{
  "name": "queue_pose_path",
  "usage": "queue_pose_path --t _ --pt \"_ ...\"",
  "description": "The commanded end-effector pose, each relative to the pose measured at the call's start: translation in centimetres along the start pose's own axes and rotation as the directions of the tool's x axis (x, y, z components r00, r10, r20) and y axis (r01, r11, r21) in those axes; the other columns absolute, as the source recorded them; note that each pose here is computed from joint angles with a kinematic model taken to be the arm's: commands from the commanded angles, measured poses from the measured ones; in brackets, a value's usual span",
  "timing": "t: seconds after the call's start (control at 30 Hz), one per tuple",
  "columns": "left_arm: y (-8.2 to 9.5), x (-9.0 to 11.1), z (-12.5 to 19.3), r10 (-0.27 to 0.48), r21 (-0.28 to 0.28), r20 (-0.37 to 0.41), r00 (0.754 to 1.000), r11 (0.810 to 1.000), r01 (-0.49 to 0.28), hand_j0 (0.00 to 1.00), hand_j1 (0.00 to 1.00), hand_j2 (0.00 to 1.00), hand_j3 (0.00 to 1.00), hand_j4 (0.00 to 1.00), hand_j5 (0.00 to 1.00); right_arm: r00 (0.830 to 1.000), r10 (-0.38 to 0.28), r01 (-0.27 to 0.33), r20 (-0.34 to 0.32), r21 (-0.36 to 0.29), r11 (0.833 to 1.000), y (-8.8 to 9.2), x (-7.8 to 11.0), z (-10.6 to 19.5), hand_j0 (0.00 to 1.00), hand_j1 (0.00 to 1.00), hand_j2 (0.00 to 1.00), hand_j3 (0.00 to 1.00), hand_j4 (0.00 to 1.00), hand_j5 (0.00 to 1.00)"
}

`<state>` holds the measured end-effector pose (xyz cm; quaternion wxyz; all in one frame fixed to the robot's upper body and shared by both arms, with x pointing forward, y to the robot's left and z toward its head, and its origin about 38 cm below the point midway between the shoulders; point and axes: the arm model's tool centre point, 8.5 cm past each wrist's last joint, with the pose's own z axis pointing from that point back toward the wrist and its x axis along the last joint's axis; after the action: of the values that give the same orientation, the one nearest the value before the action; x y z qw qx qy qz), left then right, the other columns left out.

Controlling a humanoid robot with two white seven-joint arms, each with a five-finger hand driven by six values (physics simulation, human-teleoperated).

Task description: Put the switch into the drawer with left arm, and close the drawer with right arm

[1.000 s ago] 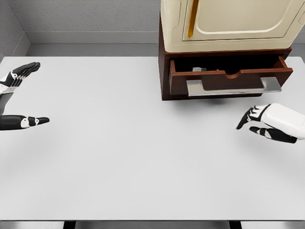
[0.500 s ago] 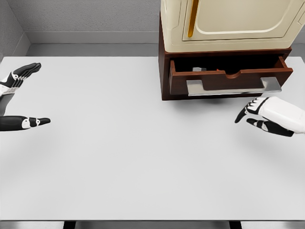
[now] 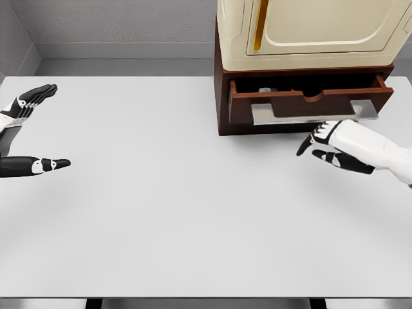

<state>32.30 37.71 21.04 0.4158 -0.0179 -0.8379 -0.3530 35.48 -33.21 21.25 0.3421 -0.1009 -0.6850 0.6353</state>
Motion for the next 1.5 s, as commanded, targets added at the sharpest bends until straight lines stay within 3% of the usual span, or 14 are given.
queue_pose_path --t 0.0,0.27,0.37,0.7,0.9,1.3,1.4,1.47 --pt "-0.1 0.2 -0.1 0.005 0.004 0.010 1.000 1.000 -0.005 1.00 1.00 1.00 1.00 1.00 1.00 0.999 -0.035 0.035 0.001 0.033 0.999 1.4 -0.2 -0.4 0.52 0.52 0.52 0.52 0.52 0.52" --pt "-0.2 0.2 -0.2 0.010 0.011 0.016 1.000 1.000 -0.010 1.00 1.00 1.00 1.00 1.00 1.00 0.998 -0.056 0.056 0.021 0.010 0.998 1.5 -0.8 -2.6 0.52 0.52 0.52 0.52 0.52 0.52" --pt "-0.2 0.2 -0.2 0.010 0.012 0.018 1.000 1.000 -0.010 1.00 1.00 1.00 1.00 1.00 1.00 0.998 -0.067 0.067 0.004 0.011 0.998 1.7 -2.0 -3.6 0.53 0.53 0.53 0.53 0.53 0.53" --pt "-0.2 0.3 -0.2 0.009 0.012 0.019 1.000 1.000 -0.009 1.00 1.00 1.00 1.00 1.00 1.00 1.000 -0.022 0.021 -0.011 -0.036 0.999 -1.6 -3.2 -4.2 0.54 0.54 0.54 0.54 0.54 0.54" --pt "-0.2 0.2 -0.1 0.008 0.014 0.016 1.000 1.000 -0.008 1.00 1.00 1.00 1.00 1.00 1.00 1.000 -0.015 0.015 0.002 -0.047 0.999 -2.2 -3.2 -5.1 0.54 0.54 0.54 0.54 0.54 0.54" --pt "-0.2 0.3 -0.2 0.005 0.013 0.021 1.000 1.000 -0.006 1.00 1.00 1.00 1.00 1.00 1.00 1.000 -0.030 0.030 0.010 -0.028 0.999 -1.5 -3.5 -6.3 0.55 0.55 0.55 0.55 0.55 0.55" --pt "-0.2 0.4 -0.2 0.005 0.013 0.023 1.000 1.000 -0.005 1.00 1.00 1.00 1.00 1.00 1.00 0.999 -0.033 0.034 0.007 -0.018 0.999 -1.2 -3.4 -5.9 0.55 0.55 0.55 0.55 0.55 0.55" --pt "-0.1 0.4 -0.2 0.004 0.014 0.023 1.000 1.000 -0.004 1.00 1.00 1.00 1.00 1.00 1.00 1.000 -0.022 0.022 -0.008 0.029 0.999 -0.5 -3.0 -3.8 0.55 0.55 0.55 0.55 0.55 0.55"
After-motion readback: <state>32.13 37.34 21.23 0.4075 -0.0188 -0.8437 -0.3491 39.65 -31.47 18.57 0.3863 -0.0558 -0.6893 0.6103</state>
